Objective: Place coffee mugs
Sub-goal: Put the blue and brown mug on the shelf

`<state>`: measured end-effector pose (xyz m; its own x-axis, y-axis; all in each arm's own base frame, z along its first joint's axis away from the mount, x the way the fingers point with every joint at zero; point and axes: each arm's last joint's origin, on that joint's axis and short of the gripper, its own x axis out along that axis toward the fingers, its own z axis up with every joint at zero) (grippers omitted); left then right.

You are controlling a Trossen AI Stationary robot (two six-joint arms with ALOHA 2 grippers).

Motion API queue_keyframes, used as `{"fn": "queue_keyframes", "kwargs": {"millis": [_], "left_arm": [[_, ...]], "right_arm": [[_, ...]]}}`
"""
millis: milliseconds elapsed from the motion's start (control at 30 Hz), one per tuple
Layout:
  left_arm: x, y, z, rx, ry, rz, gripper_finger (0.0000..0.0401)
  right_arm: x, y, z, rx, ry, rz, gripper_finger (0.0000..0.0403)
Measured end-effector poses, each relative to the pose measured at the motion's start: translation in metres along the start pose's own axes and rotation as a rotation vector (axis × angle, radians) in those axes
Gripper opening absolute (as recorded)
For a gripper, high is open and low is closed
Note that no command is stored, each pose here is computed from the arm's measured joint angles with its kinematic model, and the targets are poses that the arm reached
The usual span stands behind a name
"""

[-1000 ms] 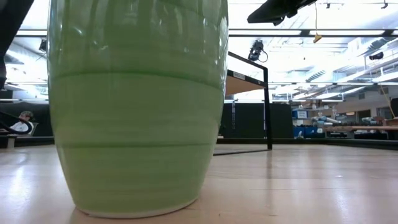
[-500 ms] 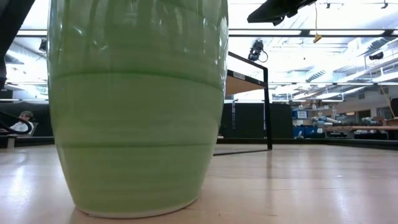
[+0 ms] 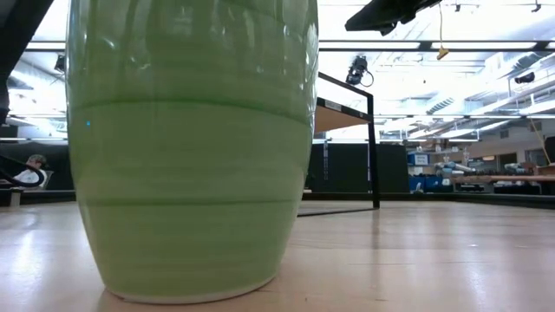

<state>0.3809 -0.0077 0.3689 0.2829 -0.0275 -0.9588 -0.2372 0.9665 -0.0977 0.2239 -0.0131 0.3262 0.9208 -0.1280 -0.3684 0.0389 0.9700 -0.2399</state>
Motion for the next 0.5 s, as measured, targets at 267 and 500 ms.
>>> {"fn": "queue_keyframes", "kwargs": {"millis": [267,500], "left_arm": [[0.0031,0.0004,0.0018,0.025,-0.006,0.022,0.0075],[0.0035,0.0014,0.0026,0.047,-0.017,0.053,0.0146]], "right_arm": [[0.0,0.0002,-0.0004,-0.001,0.004,0.001,0.0073],[0.0,0.0003,-0.0007,-0.001,0.007,0.002,0.0073]]}}
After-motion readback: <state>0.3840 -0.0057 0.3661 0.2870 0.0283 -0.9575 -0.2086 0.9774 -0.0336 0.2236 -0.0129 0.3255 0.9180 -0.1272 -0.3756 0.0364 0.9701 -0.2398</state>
